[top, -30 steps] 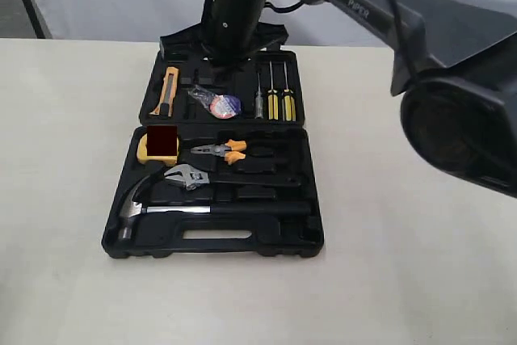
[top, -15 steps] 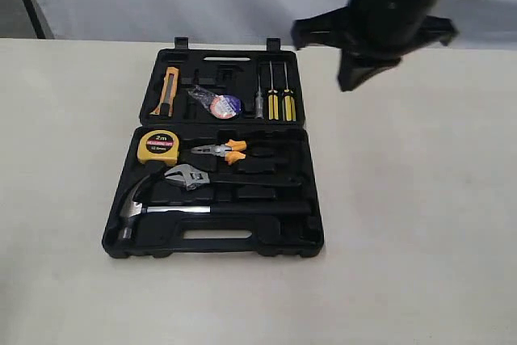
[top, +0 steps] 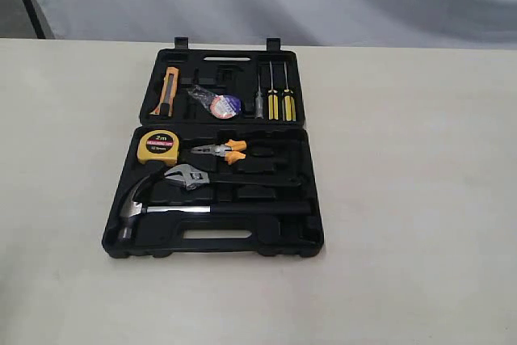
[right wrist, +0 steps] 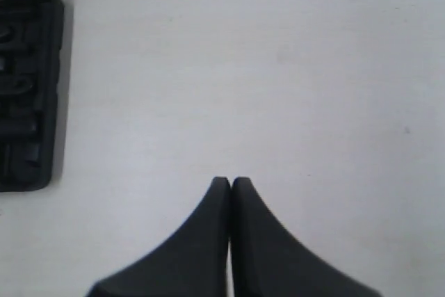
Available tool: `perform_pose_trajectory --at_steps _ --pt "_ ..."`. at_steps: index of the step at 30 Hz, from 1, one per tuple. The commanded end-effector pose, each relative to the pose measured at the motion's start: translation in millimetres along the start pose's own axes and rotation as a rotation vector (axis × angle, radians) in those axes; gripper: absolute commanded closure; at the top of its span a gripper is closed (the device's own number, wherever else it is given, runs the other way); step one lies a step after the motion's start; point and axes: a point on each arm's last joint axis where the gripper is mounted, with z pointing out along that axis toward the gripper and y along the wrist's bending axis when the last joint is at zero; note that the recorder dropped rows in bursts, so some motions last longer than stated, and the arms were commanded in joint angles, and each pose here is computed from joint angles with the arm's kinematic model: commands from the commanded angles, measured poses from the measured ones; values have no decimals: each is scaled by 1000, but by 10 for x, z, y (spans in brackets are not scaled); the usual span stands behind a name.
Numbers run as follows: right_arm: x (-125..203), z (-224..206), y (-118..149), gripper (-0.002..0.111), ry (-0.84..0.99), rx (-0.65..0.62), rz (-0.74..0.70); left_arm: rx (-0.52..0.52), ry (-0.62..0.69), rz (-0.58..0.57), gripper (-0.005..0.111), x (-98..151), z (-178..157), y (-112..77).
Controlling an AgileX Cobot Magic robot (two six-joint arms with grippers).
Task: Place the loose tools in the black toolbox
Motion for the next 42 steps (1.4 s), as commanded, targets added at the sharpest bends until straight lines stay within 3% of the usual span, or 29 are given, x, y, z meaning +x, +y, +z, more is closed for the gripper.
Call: perform_pose_trajectory --at_steps 1,7,13,19,22,42 --pt "399 -253 -172 108 -154 36 14 14 -7 -22 105 15 -8 -3" --pt "858 -369 -259 108 -374 -17 30 14 -7 -22 105 15 -8 -3" --pt "1130 -103 -260 108 -678 -64 -19 14 -7 -22 105 15 -8 -3" --pt "1268 -25 -363 108 -801 90 -158 14 -7 -22 105 15 -8 -3" --pt "1285 -85 -359 108 -868 73 -152 14 -7 -22 105 15 -8 -3" --pt "1309 -122 -362 108 -906 65 -145 14 -7 -22 105 15 -8 -3"
